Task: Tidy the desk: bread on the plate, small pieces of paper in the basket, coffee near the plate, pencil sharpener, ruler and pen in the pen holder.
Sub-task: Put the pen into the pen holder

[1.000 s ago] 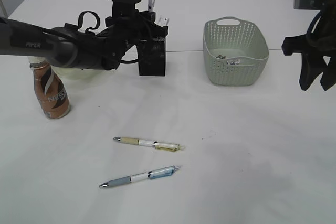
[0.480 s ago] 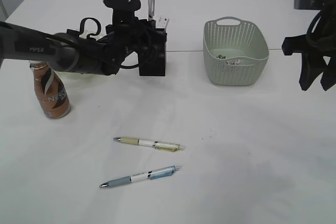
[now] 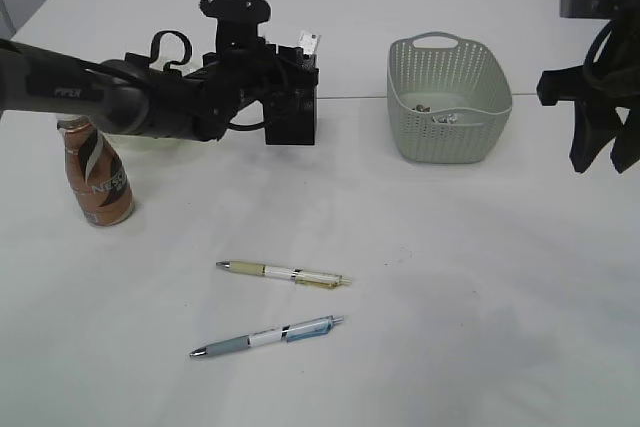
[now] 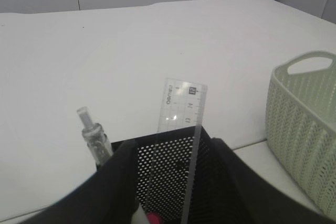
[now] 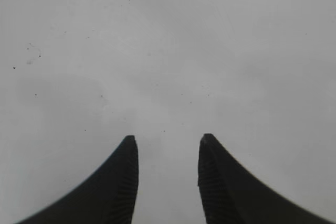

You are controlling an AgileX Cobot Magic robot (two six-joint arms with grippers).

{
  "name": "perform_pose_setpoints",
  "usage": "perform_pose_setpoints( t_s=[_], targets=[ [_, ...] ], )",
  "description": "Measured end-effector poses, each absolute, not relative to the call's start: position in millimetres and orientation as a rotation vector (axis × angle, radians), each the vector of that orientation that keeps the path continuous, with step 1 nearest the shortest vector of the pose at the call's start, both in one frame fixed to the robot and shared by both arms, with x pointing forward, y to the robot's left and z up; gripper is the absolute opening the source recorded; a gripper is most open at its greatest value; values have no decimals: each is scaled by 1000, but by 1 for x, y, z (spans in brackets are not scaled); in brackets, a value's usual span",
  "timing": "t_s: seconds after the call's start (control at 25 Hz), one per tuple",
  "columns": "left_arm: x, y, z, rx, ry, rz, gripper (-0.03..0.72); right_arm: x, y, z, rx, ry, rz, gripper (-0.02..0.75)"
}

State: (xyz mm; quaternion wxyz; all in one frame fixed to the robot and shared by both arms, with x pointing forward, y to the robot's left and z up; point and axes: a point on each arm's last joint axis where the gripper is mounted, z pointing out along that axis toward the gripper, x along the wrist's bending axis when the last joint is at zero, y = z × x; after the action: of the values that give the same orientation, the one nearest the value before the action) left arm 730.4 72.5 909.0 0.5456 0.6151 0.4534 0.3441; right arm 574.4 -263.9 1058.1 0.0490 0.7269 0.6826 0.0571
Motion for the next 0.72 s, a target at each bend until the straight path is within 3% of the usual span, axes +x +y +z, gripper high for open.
perform_pose_setpoints(
  t_s=[0.12,0.72],
  targets=[
    [729,72,919,1492,1078,800,332,574,-264,1058,2215,2080,174,284],
    [682,88,1011,2009,1172,629,329,574,-264,1058,2215,2080,174,284]
  ],
)
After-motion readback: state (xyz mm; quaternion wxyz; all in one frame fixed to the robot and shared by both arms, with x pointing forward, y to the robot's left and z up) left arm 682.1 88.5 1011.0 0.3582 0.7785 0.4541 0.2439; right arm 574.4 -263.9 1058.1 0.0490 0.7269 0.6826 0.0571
